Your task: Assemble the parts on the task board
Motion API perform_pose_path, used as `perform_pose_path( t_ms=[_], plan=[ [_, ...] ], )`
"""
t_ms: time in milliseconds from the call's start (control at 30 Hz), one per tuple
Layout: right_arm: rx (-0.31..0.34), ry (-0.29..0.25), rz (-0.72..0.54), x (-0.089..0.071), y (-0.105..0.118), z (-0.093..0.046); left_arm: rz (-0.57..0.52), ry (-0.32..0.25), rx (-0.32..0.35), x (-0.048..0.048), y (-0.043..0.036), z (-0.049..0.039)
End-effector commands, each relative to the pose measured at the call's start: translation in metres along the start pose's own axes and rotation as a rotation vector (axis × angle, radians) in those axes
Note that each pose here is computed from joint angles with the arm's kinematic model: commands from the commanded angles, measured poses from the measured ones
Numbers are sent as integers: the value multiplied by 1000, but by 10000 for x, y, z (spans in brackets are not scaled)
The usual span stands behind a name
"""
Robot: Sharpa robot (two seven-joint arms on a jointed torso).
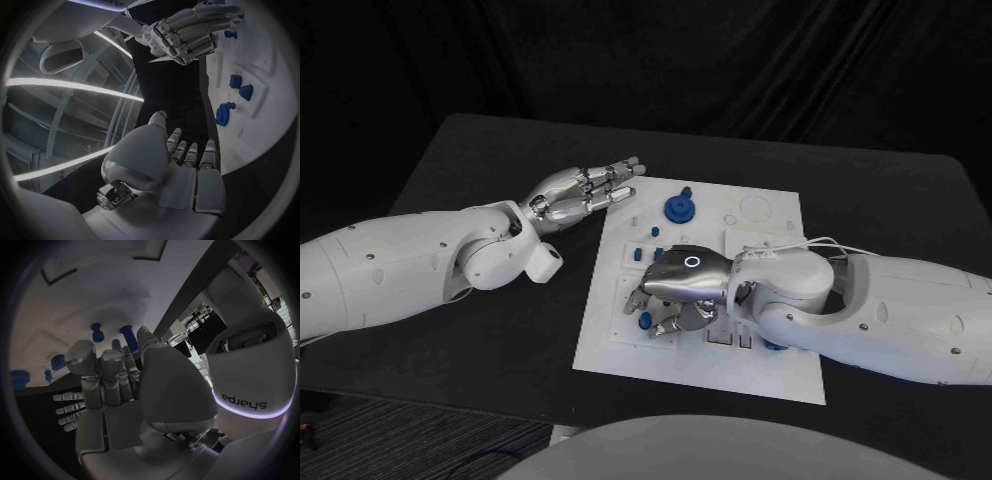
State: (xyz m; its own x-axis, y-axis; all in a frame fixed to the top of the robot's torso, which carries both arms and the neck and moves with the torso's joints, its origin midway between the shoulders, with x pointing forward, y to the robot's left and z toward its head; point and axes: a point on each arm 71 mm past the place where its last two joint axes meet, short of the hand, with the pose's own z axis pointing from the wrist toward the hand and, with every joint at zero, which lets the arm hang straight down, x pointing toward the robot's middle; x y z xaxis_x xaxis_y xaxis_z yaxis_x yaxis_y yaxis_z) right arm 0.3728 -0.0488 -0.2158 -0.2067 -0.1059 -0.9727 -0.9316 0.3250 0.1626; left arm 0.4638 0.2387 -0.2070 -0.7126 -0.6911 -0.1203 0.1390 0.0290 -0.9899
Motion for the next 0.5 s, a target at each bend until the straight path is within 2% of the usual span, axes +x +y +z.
perform_pose_path(
  t_ms=[33, 200, 333, 400, 500],
  plan=[
    [5, -54, -11, -26, -17, -46, -11, 12, 6, 10, 2, -4],
    [18, -108, 9, -65, -58, -172, -10, 9, 4, 1, 5, -9],
    [48, -197, 75, -206, -144, -353, -8, 7, 4, -6, 5, -13],
    [66, -260, 110, -333, -213, -472, -8, 6, 4, -9, 6, -15],
    [99, -328, 175, -481, -310, -622, -8, 5, 3, -13, 8, -14]
  ],
)
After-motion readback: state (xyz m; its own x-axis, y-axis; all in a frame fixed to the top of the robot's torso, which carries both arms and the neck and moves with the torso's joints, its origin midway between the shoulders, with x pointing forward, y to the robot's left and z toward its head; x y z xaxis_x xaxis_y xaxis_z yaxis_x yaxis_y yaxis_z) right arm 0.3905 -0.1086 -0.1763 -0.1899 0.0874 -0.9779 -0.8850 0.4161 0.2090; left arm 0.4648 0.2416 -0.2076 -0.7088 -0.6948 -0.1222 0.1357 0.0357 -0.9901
